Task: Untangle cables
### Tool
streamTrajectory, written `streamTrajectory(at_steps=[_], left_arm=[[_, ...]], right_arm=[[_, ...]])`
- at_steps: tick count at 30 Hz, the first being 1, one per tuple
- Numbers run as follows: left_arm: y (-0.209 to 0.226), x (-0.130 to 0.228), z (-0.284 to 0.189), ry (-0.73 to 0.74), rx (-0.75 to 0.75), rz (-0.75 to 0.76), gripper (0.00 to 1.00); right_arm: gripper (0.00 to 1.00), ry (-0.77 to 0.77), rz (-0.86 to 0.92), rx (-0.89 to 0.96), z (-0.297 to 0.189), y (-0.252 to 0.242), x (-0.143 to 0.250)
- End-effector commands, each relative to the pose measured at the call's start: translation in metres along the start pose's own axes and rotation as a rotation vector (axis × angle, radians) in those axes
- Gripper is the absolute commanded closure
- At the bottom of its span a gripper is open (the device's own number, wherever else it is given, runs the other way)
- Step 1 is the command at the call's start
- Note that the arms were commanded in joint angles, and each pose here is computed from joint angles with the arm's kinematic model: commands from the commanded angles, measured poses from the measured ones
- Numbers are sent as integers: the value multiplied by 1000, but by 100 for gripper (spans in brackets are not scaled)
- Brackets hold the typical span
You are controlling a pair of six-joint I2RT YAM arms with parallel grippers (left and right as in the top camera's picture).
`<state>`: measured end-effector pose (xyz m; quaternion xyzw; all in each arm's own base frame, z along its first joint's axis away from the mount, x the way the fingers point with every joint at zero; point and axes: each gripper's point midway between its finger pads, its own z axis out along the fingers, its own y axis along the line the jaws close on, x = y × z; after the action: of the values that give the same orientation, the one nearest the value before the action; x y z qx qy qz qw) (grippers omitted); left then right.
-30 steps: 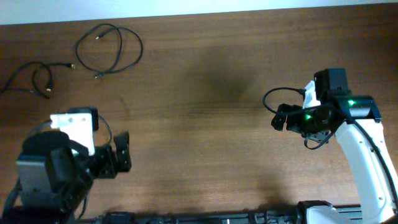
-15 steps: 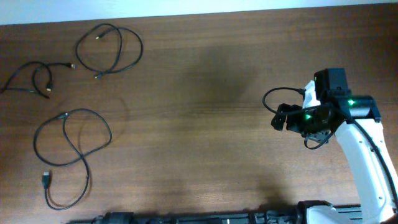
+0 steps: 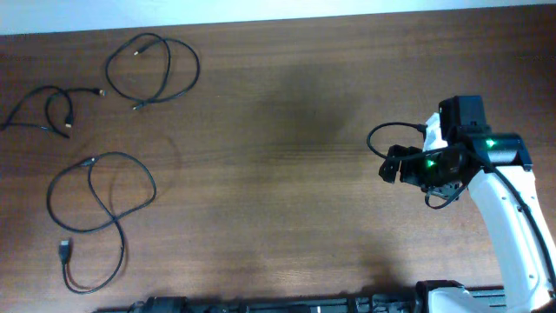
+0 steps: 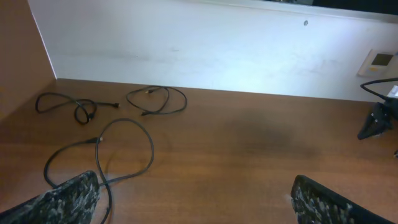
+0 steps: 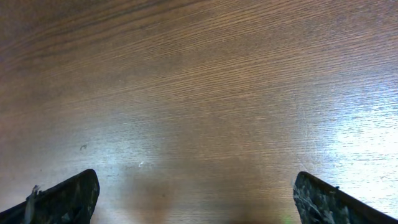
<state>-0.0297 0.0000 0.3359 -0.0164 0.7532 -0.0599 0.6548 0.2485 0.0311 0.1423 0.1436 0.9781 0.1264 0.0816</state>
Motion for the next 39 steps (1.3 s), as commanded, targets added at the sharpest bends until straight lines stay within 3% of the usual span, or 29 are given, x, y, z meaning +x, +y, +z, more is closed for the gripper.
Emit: streamTrajectory(at_steps=[1,8,11,14,20,28,39], left_arm=[[1,2,-4,-11,-9,15,1],[3,6,-3,8,-16,15,1],[19,6,3,11,-111,16,1],[17,5,39,31,-99,15,1],[2,-10,143,-75,-1,15,1],[5,29,226,-110,14,2,1],[12,85,279,-142,18,2,1]], right_arm=[[1,3,-4,4,1,-2,0],[1,3,-4,4,1,-2,0],[1,3,-4,4,1,-2,0],[1,3,-4,4,1,-2,0],[1,3,-4,4,1,-2,0],[2,3,-4,4,1,-2,0],[1,3,-4,4,1,-2,0]])
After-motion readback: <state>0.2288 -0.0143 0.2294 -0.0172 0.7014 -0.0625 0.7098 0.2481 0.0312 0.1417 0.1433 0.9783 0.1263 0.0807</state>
